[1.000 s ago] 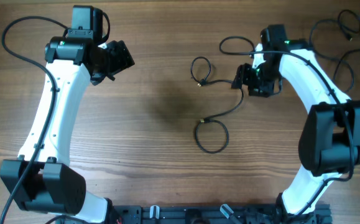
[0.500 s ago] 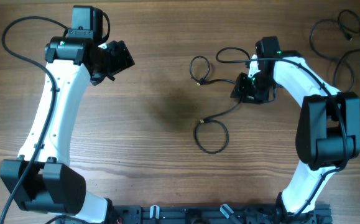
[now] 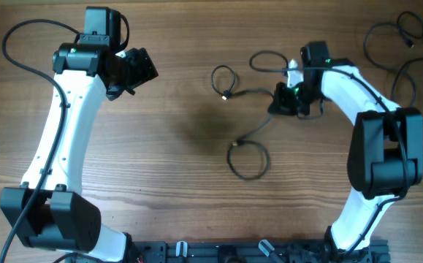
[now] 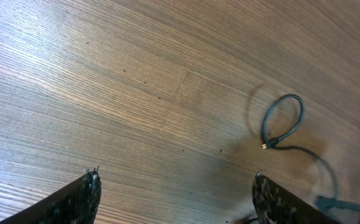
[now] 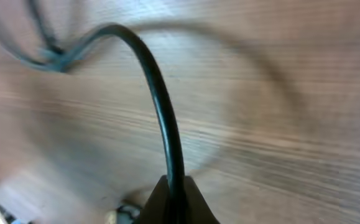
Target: Untangle cables
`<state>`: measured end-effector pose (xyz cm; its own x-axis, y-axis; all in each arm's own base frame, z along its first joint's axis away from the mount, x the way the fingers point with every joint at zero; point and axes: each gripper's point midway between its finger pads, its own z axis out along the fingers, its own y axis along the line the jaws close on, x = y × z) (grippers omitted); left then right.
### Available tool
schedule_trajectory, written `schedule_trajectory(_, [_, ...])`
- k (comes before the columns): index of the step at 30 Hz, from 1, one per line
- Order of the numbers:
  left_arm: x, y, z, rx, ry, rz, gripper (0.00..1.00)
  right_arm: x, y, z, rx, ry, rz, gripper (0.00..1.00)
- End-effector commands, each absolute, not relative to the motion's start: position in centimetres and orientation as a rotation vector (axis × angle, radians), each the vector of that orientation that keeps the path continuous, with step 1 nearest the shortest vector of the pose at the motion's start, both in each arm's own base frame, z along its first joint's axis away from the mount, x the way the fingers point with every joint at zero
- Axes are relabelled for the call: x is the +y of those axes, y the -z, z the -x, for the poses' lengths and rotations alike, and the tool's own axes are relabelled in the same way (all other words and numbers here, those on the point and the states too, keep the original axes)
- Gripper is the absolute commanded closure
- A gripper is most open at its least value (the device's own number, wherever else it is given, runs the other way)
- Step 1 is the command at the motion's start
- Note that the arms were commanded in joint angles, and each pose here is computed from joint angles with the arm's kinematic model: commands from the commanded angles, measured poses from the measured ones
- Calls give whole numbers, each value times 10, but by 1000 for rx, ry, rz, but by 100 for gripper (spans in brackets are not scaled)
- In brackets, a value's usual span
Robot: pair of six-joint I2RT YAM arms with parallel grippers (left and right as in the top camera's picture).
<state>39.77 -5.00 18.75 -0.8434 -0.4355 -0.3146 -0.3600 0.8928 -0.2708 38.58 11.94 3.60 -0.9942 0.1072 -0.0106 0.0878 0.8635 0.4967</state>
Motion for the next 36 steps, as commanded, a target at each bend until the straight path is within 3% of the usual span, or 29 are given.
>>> schedule_trajectory(1, [-48, -183, -399, 2694, 271, 607, 20, 101, -153, -432, 2695, -824, -65, 96])
schedule_trajectory(6, [-48, -183, -399, 2694, 271, 607, 18, 18, -282, -429, 2422, -708, -225, 96])
schedule_trajectory(12, [-48, -183, -399, 2694, 272, 608, 17, -102, -337, -371, 2227, -518, -610, 96])
schedule_trajectory(18, [-52, -184, -398, 2700, 302, 601, 17, -218, -306, -303, 2157, -180, -1171, 96])
schedule_trajectory(23, [-52, -184, -398, 2700, 302, 602, 16, -274, -276, -264, 2067, 159, -1561, 96])
schedule_trajectory(30, [-52, -184, -400, 2692, 305, 599, 16, -319, -224, -256, 2003, 394, -1826, 96])
schedule_trajectory(31, [-52, -184, -400, 2692, 305, 599, 16, -321, -213, -259, 2022, 390, -1837, 93])
schedule_trajectory(32, [-52, -184, -400, 2693, 304, 600, 16, -323, -202, -263, 2047, 376, -1847, 43])
schedule_trajectory(33, [-52, -184, -400, 2693, 304, 600, 15, -322, -194, -268, 2073, 352, -1845, 16])
schedule_trajectory(34, [-52, -184, -400, 2692, 305, 599, 14, -321, -187, -272, 2096, 318, -1848, 1])
schedule_trajectory(36, [-52, -184, -400, 2692, 305, 599, 12, -313, -175, -283, 2169, 220, -1809, 0])
